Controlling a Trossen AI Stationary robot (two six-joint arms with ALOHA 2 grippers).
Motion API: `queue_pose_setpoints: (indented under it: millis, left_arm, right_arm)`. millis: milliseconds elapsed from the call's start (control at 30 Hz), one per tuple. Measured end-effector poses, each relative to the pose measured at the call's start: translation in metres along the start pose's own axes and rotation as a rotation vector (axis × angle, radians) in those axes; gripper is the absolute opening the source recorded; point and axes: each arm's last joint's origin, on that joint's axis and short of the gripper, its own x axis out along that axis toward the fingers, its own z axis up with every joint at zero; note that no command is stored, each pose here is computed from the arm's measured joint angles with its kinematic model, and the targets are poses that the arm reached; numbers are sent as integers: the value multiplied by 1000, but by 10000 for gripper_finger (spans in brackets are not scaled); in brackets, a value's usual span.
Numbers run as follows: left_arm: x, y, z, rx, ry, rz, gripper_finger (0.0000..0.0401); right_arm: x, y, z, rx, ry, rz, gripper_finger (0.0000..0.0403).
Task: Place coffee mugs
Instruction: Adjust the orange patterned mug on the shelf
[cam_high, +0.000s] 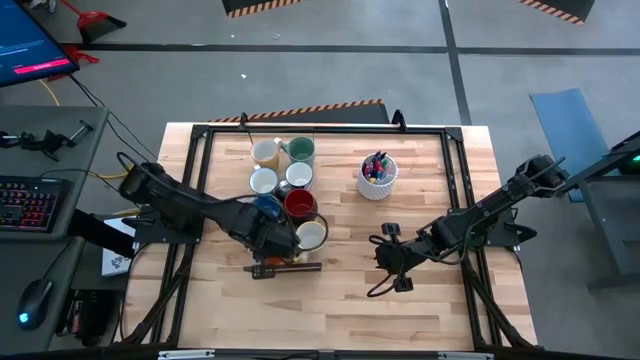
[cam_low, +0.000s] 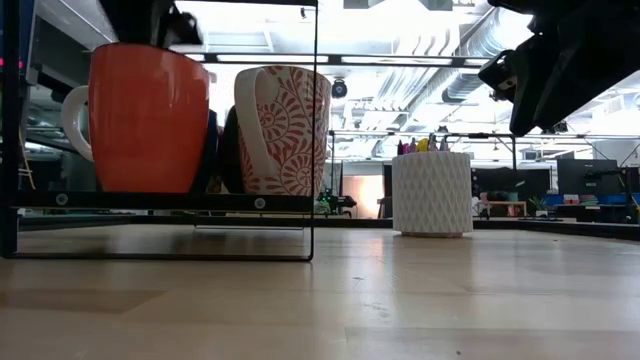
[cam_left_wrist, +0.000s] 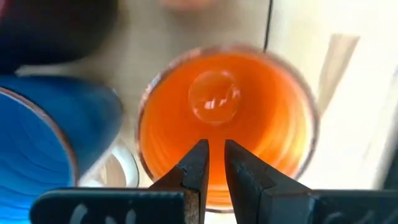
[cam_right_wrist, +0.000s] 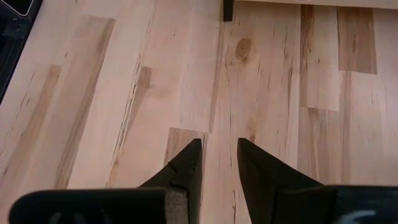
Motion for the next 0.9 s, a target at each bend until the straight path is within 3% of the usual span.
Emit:
queue_pose_setpoints:
  millis: [167, 333, 467, 600, 900]
  left_arm:
    - [-34, 3, 2, 7, -122, 1, 39]
    - [-62, 8, -6, 34, -200, 48, 39]
    - [-86, 13, -31, 55, -220, 107, 39]
    - [-101, 12, -55, 4, -250, 108, 39]
    - [-113, -1, -91, -24, -288, 120, 39]
  right_arm:
    - [0, 0, 1, -13, -16, -20, 80]
    - [-1, -5, 13, -60, -155, -159, 80]
    - [1, -15, 18, -46, -182, -235, 80]
    - [15, -26, 20, -11, -163, -264, 80]
    - [44, -42, 48, 5, -206, -414, 80]
